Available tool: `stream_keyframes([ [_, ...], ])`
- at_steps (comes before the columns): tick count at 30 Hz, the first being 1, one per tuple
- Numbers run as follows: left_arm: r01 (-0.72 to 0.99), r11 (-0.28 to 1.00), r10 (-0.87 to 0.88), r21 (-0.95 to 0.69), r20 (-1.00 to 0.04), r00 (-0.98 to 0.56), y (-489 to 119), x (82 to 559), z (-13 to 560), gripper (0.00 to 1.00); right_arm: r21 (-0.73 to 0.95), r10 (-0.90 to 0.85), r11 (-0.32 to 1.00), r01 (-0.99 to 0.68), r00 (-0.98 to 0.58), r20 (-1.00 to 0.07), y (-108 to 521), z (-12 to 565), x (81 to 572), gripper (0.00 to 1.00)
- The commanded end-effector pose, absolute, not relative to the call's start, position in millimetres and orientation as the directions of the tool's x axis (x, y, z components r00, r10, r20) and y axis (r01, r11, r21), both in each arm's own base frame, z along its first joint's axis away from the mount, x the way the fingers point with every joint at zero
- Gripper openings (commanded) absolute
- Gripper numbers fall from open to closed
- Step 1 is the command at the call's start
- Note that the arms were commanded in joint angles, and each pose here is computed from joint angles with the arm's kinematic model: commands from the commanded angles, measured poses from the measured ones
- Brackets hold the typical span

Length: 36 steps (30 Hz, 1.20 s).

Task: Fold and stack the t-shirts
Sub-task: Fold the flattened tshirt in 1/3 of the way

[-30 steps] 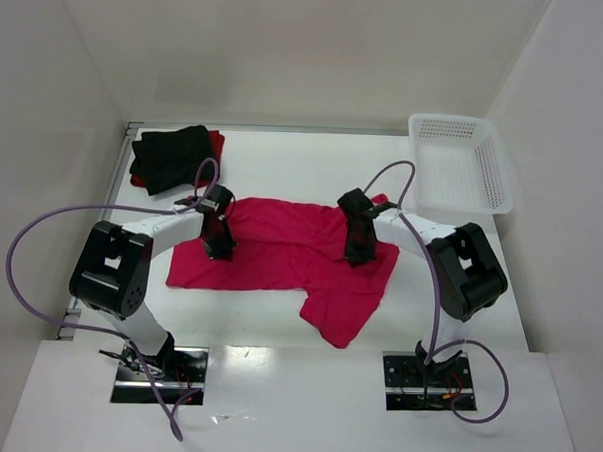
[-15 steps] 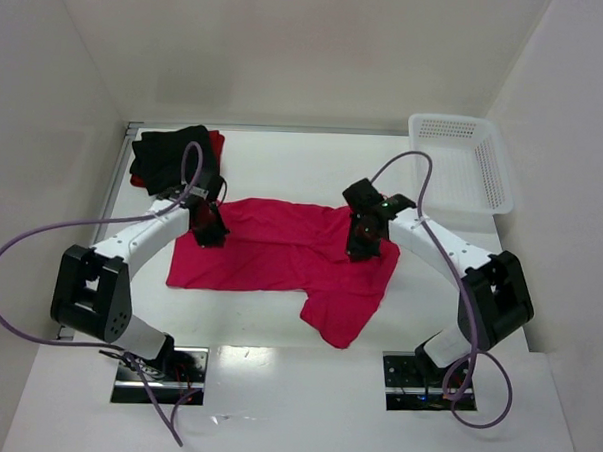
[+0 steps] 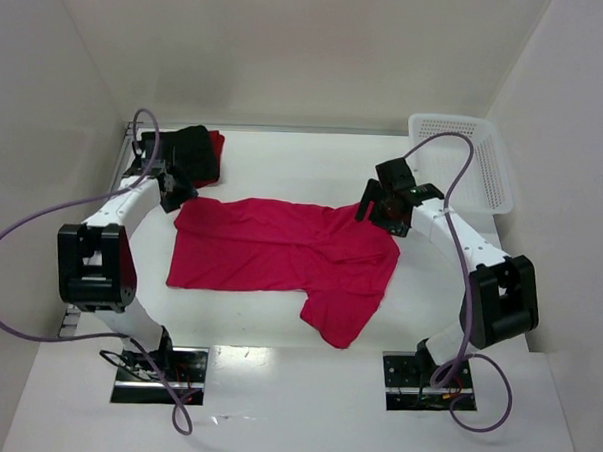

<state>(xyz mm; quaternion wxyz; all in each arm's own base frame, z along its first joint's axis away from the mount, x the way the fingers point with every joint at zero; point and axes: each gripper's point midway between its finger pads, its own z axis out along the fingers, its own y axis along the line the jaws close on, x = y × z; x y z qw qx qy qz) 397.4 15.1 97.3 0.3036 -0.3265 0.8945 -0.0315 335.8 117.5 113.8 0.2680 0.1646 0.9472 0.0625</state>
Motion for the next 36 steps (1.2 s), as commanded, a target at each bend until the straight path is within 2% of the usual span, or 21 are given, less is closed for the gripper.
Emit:
stream_keyframes([
  [1, -0.393, 0.868, -0.493, -0.304, -0.626, -0.604, 21.0, 451.9, 121.8, 0.57, 0.216, 0.365, 0.931, 0.296, -0.713, -0.599, 98.2, 135.0, 369.1, 0.90],
  [6, -0.355, 0.892, -0.450, -0.281, -0.626, -0.637, 32.7, 473.6, 110.1, 0.57, 0.249, 0.414, 0.909, 0.335, -0.645, -0.643, 79.4, 142.8, 408.4, 0.93],
  [10, -0.296, 0.896, -0.440, -0.330, -0.589, -0.678, 31.5, 483.9, 96.6, 0.57, 0.239, 0.408, 0.912, 0.334, -0.658, -0.633, 77.8, 128.3, 428.0, 0.93],
  [15, -0.156, 0.928, -0.333, -0.337, -0.569, -0.752, 16.6, 481.7, 80.1, 0.57, 0.215, 0.371, 0.928, 0.304, -0.702, -0.608, 83.8, 100.2, 440.4, 0.92],
  [21, -0.018, 0.937, -0.231, -0.350, -0.577, -0.783, 4.0, 479.9, 76.4, 0.56, 0.200, 0.361, 0.931, 0.304, -0.700, -0.616, 83.6, 91.6, 453.2, 0.82],
  [30, 0.010, 0.927, -0.207, -0.375, -0.535, -0.819, -2.6, 477.3, 62.2, 0.53, 0.216, 0.364, 0.931, 0.295, -0.690, -0.626, 92.2, 84.9, 486.6, 0.73],
  [33, -0.032, 0.943, -0.204, -0.332, -0.498, -0.843, 6.0, 468.1, 50.7, 0.53, 0.203, 0.360, 0.932, 0.300, -0.706, -0.609, 92.7, 75.9, 488.7, 0.73],
  [36, -0.058, 0.958, -0.203, -0.280, -0.525, -0.826, 15.2, 461.3, 66.6, 0.56, 0.211, 0.360, 0.932, 0.293, -0.710, -0.604, 94.8, 75.8, 488.4, 0.72],
])
